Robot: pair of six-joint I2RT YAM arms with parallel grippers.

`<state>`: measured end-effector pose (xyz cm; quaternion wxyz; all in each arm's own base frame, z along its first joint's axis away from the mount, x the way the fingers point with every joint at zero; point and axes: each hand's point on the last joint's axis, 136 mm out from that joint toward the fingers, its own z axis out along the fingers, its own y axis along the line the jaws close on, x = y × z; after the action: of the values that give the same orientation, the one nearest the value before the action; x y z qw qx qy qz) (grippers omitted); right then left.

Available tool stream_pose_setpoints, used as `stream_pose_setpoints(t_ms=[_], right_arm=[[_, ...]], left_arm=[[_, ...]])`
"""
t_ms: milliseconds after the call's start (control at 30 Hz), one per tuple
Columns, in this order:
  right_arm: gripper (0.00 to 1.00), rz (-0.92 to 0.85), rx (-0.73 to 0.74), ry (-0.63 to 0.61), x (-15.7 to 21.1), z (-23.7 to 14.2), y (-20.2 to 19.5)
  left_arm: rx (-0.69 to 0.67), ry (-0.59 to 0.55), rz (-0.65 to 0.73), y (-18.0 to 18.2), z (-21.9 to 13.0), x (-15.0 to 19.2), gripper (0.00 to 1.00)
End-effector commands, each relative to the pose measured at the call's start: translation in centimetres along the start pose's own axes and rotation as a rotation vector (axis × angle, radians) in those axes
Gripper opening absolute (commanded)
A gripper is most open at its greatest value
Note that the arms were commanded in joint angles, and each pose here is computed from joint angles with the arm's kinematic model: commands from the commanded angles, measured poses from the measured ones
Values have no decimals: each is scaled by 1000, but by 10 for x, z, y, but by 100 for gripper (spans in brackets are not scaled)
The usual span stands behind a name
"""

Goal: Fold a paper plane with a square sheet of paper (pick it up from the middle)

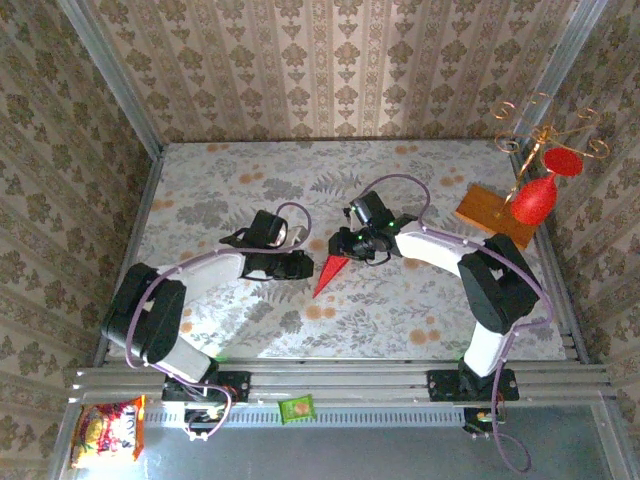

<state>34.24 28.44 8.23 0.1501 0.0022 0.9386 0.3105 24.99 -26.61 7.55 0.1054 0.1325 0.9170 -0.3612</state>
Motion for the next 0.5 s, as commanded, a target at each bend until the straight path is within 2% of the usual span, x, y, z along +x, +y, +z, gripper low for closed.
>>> stream_pose_setpoints(t_ms=[0,233,467], right_arm=[[30,3,82,13,7,4,-22],[30,5,79,11,2,13,-24],[30,7,68,18,0,17,-23]], left_arm=[[68,-38,-9,-14,4,-16,21],[42,-15,10,-4,18,-10,31],[46,40,30,-3,33,3,34]])
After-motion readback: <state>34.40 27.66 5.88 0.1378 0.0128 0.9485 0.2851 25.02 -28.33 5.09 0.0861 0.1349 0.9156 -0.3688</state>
